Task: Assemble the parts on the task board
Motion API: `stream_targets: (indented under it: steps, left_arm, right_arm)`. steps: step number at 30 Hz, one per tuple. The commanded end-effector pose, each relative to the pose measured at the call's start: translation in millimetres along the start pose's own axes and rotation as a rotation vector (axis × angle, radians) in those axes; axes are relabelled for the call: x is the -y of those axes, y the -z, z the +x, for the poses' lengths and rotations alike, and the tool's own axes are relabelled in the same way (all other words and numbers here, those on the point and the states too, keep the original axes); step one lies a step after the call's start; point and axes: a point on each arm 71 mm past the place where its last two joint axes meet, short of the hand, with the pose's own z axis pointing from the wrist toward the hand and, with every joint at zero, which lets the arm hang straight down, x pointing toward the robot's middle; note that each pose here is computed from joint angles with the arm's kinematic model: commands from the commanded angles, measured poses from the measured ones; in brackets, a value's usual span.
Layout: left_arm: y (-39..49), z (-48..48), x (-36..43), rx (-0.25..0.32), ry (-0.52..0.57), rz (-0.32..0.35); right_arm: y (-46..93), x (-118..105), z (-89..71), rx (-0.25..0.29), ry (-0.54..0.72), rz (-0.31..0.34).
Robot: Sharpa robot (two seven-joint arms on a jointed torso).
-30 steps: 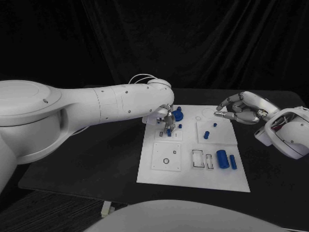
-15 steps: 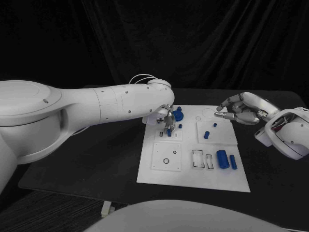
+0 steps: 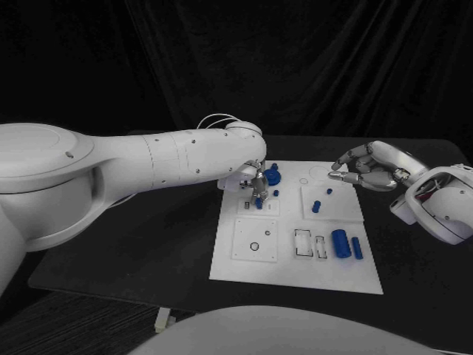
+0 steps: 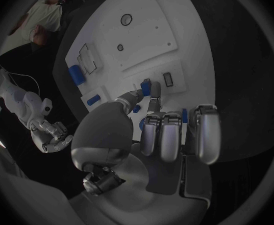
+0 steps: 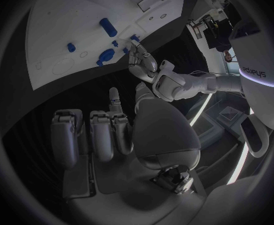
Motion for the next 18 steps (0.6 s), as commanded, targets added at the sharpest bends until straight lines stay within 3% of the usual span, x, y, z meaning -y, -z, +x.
stream_targets:
  steps: [1,18]
  left_arm:
    - [-1.9,4.7,-2.9,-0.014,-0.004,-0.047]
    - [-2.0,4.6,-2.5,-0.01,0.006,-0.041]
  right_arm:
    - [0.4,1.5,1.4,-0.006,-0.002,0.016]
    - [0.4,1.9,1.6,-0.009,-0.003,0.018]
